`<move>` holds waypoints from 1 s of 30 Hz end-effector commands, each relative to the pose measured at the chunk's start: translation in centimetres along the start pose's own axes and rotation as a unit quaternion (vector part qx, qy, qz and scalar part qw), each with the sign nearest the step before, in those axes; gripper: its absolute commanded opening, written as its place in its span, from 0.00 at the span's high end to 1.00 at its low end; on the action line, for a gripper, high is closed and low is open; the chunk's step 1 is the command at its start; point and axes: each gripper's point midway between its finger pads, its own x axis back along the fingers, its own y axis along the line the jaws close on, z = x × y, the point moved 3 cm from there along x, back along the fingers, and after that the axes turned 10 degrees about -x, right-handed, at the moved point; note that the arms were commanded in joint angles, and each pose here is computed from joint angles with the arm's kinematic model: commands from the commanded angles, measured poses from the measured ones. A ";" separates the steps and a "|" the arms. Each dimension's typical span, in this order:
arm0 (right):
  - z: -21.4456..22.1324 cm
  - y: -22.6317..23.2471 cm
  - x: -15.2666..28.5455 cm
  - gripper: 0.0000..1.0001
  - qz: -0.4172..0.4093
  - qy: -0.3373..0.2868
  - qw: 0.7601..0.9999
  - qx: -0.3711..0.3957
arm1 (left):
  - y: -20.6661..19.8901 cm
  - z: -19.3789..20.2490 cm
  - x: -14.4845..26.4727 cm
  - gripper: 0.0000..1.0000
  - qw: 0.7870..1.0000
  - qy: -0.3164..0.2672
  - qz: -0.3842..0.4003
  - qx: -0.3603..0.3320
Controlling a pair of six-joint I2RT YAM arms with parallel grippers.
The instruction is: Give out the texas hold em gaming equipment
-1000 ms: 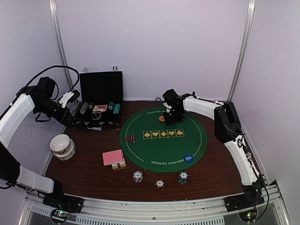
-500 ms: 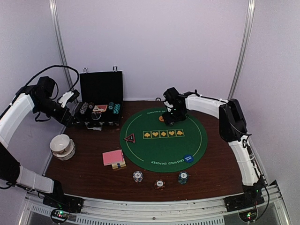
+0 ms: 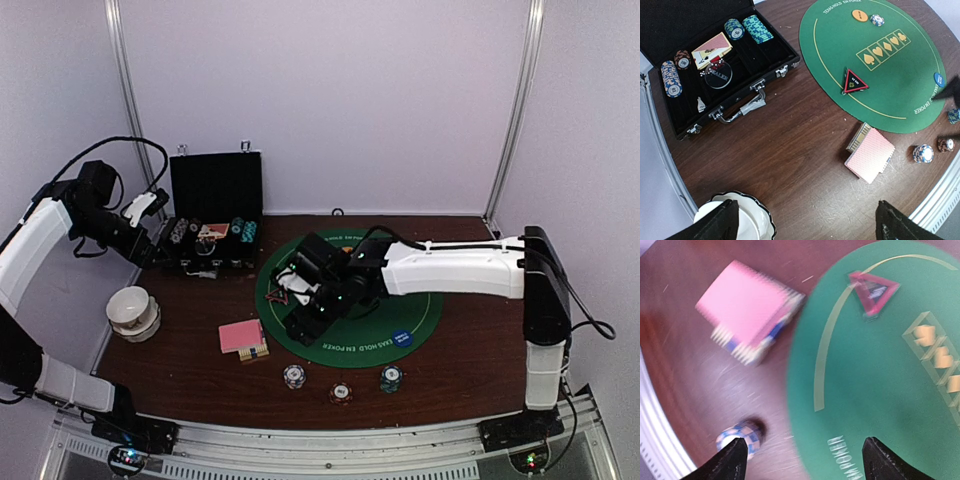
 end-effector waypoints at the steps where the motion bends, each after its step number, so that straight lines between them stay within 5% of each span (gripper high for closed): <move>1: 2.6 3.8 -0.3 0.15 -0.051 0.029 0.998 0.026 | -0.2 -0.8 0.8 0.02 1.000 -0.016 -0.003 -0.014; 15: 6.0 7.1 -3.9 0.15 -0.062 0.087 0.990 0.093 | -0.4 -1.0 1.1 0.02 1.000 -0.022 -0.001 -0.015; 30: 7.1 7.5 -5.2 0.30 -0.072 0.105 0.987 0.097 | -0.3 -1.1 1.1 0.02 1.000 -0.023 -0.002 -0.015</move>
